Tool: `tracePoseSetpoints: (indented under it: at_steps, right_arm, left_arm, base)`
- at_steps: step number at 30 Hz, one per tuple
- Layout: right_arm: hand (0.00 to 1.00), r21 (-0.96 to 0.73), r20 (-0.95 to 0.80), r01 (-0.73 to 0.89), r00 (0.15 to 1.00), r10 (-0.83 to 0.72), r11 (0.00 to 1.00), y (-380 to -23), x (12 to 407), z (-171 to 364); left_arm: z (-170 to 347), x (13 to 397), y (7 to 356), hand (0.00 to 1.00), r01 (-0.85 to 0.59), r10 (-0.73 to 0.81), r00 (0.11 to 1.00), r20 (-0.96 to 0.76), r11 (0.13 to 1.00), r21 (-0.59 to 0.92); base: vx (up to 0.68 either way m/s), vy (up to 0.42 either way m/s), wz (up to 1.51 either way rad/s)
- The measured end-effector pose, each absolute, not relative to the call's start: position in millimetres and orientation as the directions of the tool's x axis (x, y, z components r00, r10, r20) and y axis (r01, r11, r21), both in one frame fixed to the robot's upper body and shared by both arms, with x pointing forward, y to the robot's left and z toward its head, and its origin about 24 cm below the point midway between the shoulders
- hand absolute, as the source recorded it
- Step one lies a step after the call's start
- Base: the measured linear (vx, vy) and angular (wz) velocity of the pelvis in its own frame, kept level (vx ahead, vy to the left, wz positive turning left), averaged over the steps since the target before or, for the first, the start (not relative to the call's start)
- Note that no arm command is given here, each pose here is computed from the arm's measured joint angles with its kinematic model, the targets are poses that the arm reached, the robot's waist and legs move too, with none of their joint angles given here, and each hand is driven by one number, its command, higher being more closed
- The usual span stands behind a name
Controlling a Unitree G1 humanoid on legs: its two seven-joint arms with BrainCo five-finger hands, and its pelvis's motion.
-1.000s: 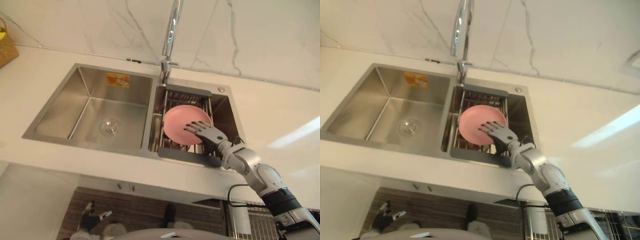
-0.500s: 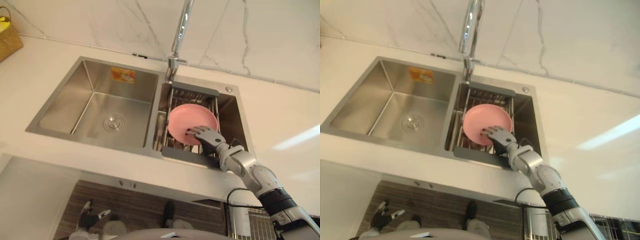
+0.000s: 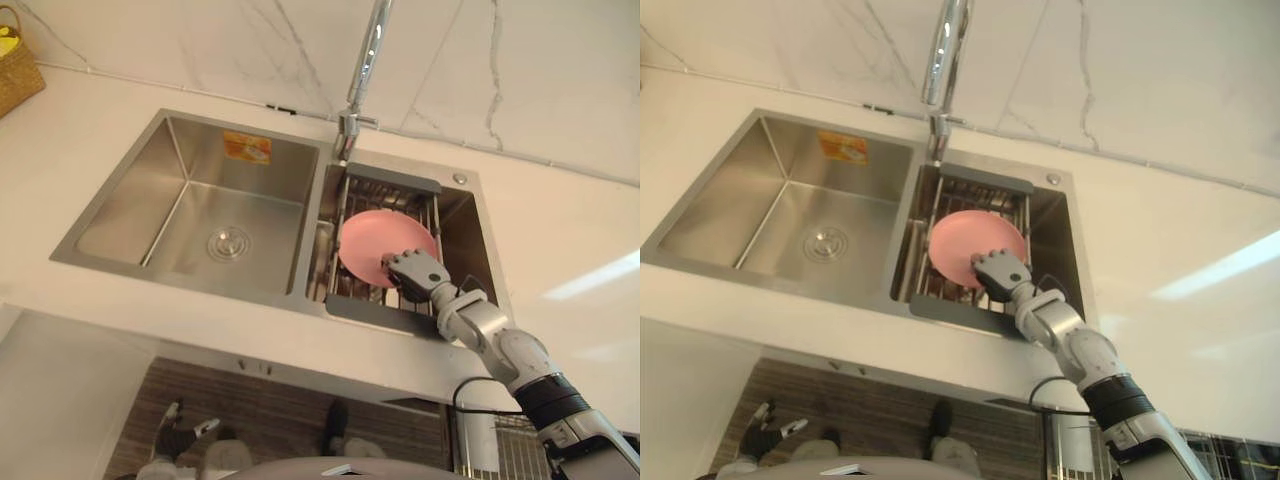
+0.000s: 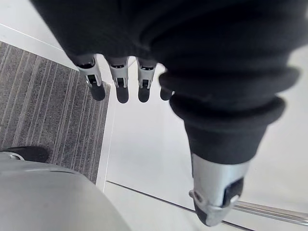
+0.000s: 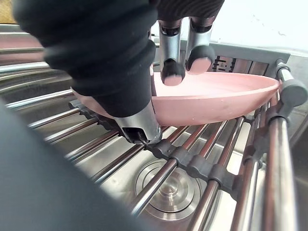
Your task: Walk over to the sink, pick up the cup, carry it to the dishwasher, place the cup inside the dishwasher, then close the dishwasher door
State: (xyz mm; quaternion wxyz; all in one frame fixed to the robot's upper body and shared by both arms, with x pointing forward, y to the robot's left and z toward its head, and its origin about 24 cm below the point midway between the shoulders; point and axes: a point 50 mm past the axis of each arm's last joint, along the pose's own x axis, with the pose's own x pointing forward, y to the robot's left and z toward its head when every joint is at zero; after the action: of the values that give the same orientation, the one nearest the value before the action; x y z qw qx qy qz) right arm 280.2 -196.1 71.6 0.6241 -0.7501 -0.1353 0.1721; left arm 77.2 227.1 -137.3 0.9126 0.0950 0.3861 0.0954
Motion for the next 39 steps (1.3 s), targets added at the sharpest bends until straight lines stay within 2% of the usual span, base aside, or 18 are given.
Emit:
tracePoseSetpoints:
  at_steps: [7, 9, 13, 17, 19, 39]
  right_arm:
    - [1.0, -0.986, 0.003, 0.073, 0.905, 0.425, -0.149, -197, 279, 86]
    - [1.0, -0.975, 0.148, 0.203, 0.892, 0.427, -0.087, -197, 278, 113]
    - [1.0, -0.951, 0.263, 0.306, 0.882, 0.392, -0.051, -206, 278, 137]
    - [1.0, -0.914, 0.374, 0.404, 0.815, 0.442, 0.029, -193, 270, 155]
    - [1.0, -0.911, 0.39, 0.408, 0.806, 0.445, 0.059, -192, 269, 158]
    - [1.0, -0.939, 0.338, 0.332, 0.831, 0.441, 0.092, -194, 264, 146]
  left_arm:
    - [-137, 75, 227, 0.0, -0.123, 0.27, 0.683, -0.679, 0.959, 0.257]
    - [-137, 75, 225, 0.0, -0.127, 0.268, 0.688, -0.674, 0.959, 0.252]
    - [-137, 74, 222, 0.0, -0.131, 0.266, 0.693, -0.67, 0.96, 0.246]
    - [-137, 74, 222, 0.0, -0.133, 0.266, 0.693, -0.669, 0.96, 0.245]
    - [-137, 74, 221, 0.0, -0.134, 0.266, 0.697, -0.665, 0.961, 0.244]
    - [-138, 70, 222, 0.0, -0.137, 0.274, 0.689, -0.671, 0.959, 0.25]
  base:
    - [0.0, 0.0, 0.0]
    - [0.0, 0.0, 0.0]
    - [-0.01, -0.001, -0.02]
    - [-0.04, -0.003, -0.07]
    - [-0.02, 0.0, -0.06]
    - [0.0, 0.0, -0.01]
